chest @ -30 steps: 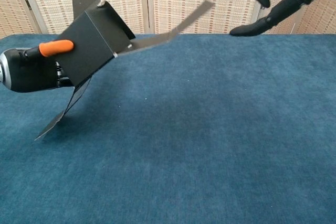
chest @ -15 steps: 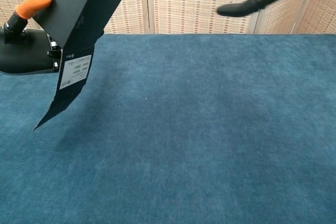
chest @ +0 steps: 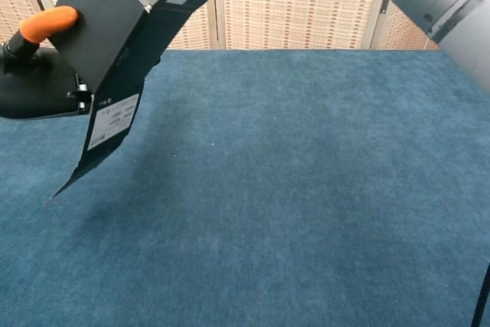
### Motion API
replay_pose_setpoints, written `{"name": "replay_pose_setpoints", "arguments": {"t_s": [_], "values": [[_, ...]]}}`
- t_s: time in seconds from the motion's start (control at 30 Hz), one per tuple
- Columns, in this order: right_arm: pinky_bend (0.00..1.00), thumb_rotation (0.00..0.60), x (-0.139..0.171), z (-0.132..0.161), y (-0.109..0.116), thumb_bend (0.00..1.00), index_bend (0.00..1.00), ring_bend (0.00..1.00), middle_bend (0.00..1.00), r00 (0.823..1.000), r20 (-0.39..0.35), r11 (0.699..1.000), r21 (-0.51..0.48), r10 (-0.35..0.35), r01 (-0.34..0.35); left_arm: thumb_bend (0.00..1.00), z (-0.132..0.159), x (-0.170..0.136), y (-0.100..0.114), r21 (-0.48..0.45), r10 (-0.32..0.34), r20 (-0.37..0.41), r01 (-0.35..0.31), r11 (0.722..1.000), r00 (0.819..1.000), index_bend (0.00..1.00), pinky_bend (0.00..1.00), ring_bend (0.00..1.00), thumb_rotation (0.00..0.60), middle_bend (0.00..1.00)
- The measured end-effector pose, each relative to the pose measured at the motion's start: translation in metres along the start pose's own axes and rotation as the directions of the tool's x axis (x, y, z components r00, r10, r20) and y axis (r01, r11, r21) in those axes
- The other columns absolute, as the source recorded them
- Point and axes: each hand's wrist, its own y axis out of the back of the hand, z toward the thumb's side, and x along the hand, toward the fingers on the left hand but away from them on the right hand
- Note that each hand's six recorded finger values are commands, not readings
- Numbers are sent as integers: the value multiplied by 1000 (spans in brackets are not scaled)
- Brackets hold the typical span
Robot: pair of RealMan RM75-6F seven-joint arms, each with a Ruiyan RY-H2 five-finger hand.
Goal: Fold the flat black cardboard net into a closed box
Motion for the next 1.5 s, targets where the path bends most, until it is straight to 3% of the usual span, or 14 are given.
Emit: {"name": "replay_pose_setpoints", "arguments": {"t_s": [0.33, 0.7, 0.83, 1.03, 1.37, 1.5], "values": [[1000, 600, 5, 5, -8, 31, 0, 746, 156, 999, -30, 998, 52, 36, -35, 162, -10, 1, 4, 221, 27, -21, -21, 975, 999, 323, 753, 548, 600, 333], [1000, 600, 15, 9, -28, 23, 0, 744, 109, 990, -52, 983, 133, 132, -124, 163, -17, 9, 4, 442, 80, -30, -58, 895, 996, 322, 752, 547, 600, 333], [1000, 600, 18, 10, -37, 12, 0, 725, 18, 986, -54, 976, 162, 157, -147, 162, -20, 15, 1, 495, 90, -40, -59, 867, 995, 323, 752, 547, 600, 333], [1000, 600, 21, 10, -50, 3, 0, 699, 0, 984, -57, 969, 192, 168, -154, 163, -25, 24, -2, 541, 100, -52, -56, 839, 994, 323, 752, 547, 600, 333], [1000, 600, 32, 7, -78, 2, 0, 730, 124, 972, -86, 949, 251, 219, -192, 163, -32, 32, 6, 607, 140, -59, -76, 791, 988, 323, 750, 543, 600, 334], [1000, 600, 37, 6, -90, 3, 0, 742, 155, 963, -111, 931, 304, 245, -202, 162, -38, 35, 11, 651, 162, -62, -83, 755, 985, 323, 750, 543, 600, 333]]}}
